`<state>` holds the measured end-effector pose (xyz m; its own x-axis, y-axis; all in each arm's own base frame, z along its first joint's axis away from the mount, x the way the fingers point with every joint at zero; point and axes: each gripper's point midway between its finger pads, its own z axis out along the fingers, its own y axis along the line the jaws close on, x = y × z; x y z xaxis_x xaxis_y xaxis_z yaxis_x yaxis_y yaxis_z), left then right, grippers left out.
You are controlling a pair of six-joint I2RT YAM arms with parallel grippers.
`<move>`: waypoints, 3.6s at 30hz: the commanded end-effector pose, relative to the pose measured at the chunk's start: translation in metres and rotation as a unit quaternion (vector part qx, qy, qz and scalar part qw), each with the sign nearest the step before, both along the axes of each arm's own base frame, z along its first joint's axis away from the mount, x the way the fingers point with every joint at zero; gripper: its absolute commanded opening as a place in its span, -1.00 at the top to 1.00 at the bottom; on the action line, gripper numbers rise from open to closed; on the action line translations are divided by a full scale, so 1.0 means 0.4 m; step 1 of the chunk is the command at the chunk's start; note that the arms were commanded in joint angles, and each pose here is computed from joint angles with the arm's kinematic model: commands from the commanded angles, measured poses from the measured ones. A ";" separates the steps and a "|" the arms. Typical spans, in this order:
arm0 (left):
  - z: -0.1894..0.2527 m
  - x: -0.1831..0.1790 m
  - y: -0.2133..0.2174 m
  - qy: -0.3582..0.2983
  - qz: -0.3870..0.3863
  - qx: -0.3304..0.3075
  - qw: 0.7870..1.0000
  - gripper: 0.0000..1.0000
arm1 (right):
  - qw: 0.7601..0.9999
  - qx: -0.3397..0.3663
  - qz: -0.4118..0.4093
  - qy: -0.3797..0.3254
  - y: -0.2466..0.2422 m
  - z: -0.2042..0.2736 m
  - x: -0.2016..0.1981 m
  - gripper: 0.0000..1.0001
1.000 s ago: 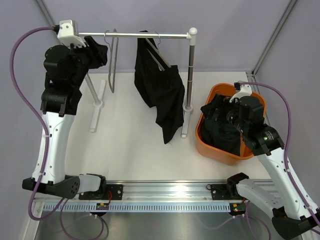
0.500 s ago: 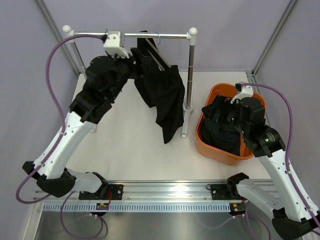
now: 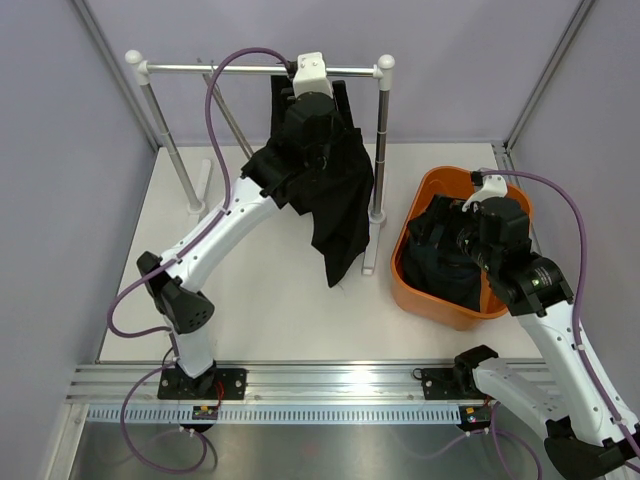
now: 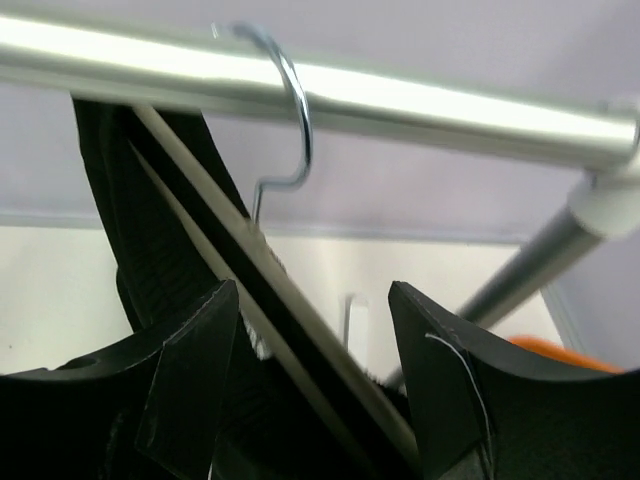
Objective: Remove the shorts from the hanger
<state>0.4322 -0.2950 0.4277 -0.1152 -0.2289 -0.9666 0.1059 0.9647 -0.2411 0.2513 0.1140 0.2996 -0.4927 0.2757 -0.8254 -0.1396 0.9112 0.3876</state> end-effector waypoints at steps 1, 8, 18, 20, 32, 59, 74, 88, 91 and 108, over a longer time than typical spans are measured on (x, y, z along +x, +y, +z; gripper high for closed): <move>0.140 0.021 0.064 -0.063 0.086 -0.051 0.993 -0.33 | 1.000 -0.010 -0.001 -0.009 -0.010 0.010 -0.003 -0.99; 0.103 0.072 0.060 -0.057 0.108 -0.024 0.992 -0.36 | 1.000 -0.009 0.001 -0.008 -0.004 0.008 0.005 -0.99; 0.052 0.121 0.069 -0.037 0.112 -0.024 0.993 -0.27 | 1.000 -0.010 0.007 -0.003 0.004 -0.001 0.009 -0.99; 0.043 0.132 0.071 -0.033 0.108 -0.024 0.993 -0.22 | 1.000 -0.011 0.007 -0.001 0.004 -0.006 0.010 -0.99; 0.010 0.163 0.077 -0.014 0.085 -0.024 0.996 0.25 | 1.000 -0.009 0.008 0.000 0.003 -0.009 0.006 -0.99; 0.202 0.018 0.135 -0.060 -0.029 0.037 0.997 1.00 | 1.000 -0.003 0.004 -0.007 0.004 0.000 0.013 -0.99; 0.150 -0.107 0.142 -0.002 -0.123 0.086 0.989 1.00 | 1.000 -0.008 -0.010 -0.026 -0.004 0.035 0.035 -0.99; 0.025 -0.275 0.182 0.061 -0.166 0.100 0.979 1.00 | 0.997 0.021 0.064 -0.028 0.076 0.073 0.041 -0.90; -0.004 -0.324 0.166 0.070 -0.188 0.107 0.974 1.00 | 0.997 0.008 0.070 -0.025 0.112 0.073 0.054 -0.86; -0.134 -0.515 0.148 0.100 -0.267 0.089 0.954 1.00 | 0.992 0.021 0.117 -0.039 0.364 0.117 0.050 -0.71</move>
<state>0.2354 -0.2288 0.3439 -0.4163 0.1795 -0.8914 0.5268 0.8466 -0.0755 0.2615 0.2491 0.3214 -0.5371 0.1115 -0.8361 -0.3903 0.8459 0.3635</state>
